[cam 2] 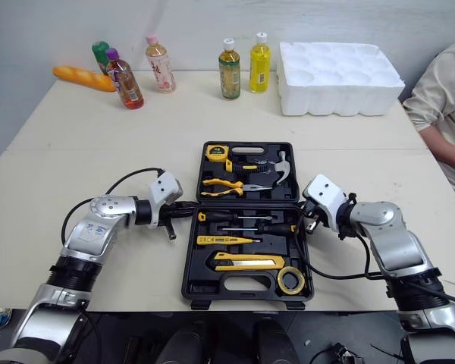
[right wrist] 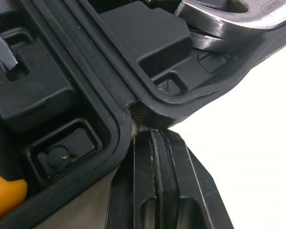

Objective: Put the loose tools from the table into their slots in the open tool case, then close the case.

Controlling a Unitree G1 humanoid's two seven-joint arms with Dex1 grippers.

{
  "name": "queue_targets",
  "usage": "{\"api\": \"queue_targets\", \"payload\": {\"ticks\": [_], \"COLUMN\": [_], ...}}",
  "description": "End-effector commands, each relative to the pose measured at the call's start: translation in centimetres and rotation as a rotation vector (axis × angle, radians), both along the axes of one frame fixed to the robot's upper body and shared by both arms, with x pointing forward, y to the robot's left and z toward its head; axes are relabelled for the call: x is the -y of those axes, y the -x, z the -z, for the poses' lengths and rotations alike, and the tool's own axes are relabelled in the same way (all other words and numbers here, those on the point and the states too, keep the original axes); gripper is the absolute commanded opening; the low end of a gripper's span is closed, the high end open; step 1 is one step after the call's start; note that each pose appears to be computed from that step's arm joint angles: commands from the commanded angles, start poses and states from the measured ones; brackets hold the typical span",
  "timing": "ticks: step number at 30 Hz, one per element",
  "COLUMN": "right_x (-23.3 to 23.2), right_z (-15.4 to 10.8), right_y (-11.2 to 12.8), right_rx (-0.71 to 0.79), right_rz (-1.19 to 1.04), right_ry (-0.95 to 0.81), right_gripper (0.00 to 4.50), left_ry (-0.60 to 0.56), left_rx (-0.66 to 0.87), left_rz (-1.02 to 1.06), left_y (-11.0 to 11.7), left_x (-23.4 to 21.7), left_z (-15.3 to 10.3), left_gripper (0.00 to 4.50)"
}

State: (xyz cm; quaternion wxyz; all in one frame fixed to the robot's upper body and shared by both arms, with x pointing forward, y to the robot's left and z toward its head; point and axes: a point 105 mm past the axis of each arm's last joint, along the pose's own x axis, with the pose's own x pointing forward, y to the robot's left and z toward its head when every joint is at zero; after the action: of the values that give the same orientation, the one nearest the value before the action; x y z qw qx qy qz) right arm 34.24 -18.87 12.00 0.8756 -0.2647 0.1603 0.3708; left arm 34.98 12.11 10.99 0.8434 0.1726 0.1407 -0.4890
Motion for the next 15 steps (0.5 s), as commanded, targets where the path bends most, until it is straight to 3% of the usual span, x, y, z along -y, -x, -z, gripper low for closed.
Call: {"api": "queue_targets", "payload": {"ticks": [1, 11, 15], "right_x": [-0.9, 2.2, 3.4], "right_z": [-1.4, -1.8, -3.5], "right_y": [0.0, 0.4, 1.4], "right_rx": [0.061, 0.076, 0.021], "right_rz": [-0.048, 0.01, 0.041], "right_ry": [-0.002, 0.115, 0.055], "right_gripper": [0.0, 0.0, 1.37], "left_ry": [0.035, -0.05, -0.026], "left_rx": [0.042, 0.034, 0.026], "left_rz": [0.094, 0.001, -0.083], "left_y": [0.8, -0.1, -0.5], "left_x": [2.0, -1.9, -4.9], "left_z": [-1.1, -0.7, -2.5], "left_gripper": [0.1, 0.1, 1.32]}}
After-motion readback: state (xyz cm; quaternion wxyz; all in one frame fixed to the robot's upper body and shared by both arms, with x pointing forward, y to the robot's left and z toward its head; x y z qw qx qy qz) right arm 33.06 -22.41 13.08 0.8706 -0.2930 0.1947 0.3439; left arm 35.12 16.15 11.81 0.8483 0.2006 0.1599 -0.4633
